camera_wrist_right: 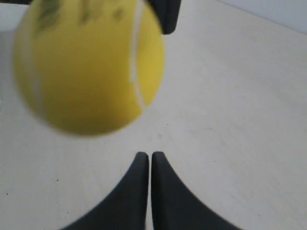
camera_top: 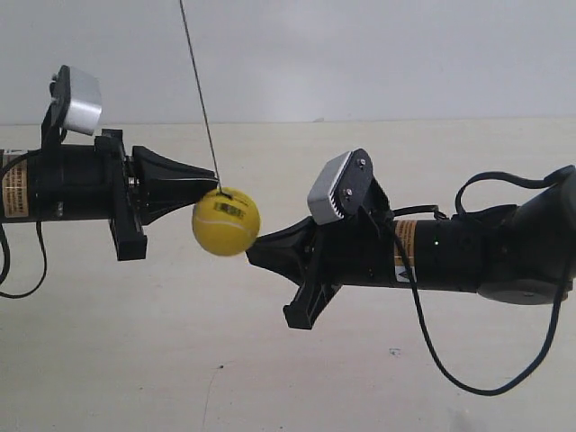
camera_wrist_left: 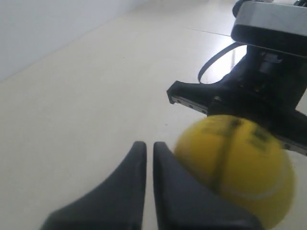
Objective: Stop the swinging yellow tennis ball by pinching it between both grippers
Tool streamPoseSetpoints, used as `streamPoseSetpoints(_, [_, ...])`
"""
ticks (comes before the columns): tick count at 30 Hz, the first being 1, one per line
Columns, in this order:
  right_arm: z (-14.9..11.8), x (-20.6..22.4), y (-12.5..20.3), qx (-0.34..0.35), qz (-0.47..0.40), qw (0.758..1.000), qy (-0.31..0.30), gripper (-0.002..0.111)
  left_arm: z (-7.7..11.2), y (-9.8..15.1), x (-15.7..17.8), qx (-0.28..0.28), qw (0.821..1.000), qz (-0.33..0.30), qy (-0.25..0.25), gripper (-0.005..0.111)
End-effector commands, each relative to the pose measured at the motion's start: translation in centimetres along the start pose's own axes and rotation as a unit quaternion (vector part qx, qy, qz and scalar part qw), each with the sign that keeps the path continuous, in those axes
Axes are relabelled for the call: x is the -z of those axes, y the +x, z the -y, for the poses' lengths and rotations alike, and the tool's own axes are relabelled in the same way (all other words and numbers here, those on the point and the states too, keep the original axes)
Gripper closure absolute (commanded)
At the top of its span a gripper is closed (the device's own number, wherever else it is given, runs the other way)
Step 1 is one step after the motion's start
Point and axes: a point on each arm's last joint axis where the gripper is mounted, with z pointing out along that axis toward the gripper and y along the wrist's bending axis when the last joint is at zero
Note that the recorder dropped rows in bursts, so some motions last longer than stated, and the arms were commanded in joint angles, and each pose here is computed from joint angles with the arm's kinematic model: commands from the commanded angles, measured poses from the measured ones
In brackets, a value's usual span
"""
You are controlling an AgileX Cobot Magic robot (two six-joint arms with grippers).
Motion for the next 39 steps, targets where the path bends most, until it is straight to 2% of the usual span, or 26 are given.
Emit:
streamPoseSetpoints(1, [0.0, 0.0, -0.2, 0.005, 0.008, 1.0, -0.002, 0.108, 0.1, -0.1, -0.2, -0.007, 1.0, -0.004, 0.004, 0.102])
streamPoseSetpoints(9, [0.0, 0.0, -0.2, 0.008, 0.009, 1.0, -0.002, 0.108, 0.0, 0.1, -0.2, -0.008, 1.0, -0.011, 0.001, 0.102])
streamPoseSetpoints(19, [0.1, 0.0, -0.3, 0.044, 0.011, 0.999, 0.002, 0.108, 0.0, 0.1, -0.2, -0.013, 1.0, -0.014, 0.0, 0.102])
streamPoseSetpoints(27, [0.7, 0.0, -0.1, 0.046, -0.004, 0.998, 0.036, 0.108, 0.0, 0.1, -0.2, -0.006, 1.0, -0.019, -0.005, 0.102])
streamPoseSetpoints(34, [0.9, 0.0, -0.2, 0.048, 0.001, 0.998, 0.049, 0.108, -0.2, -0.8, 0.9, 0.027, 0.996, -0.062, -0.058, 0.102])
streamPoseSetpoints(39, [1.2, 0.0, -0.3, 0.055, 0.006, 0.997, 0.062, 0.108, 0.6, -2.3, 1.7, 0.031, 0.997, -0.052, -0.053, 0.102])
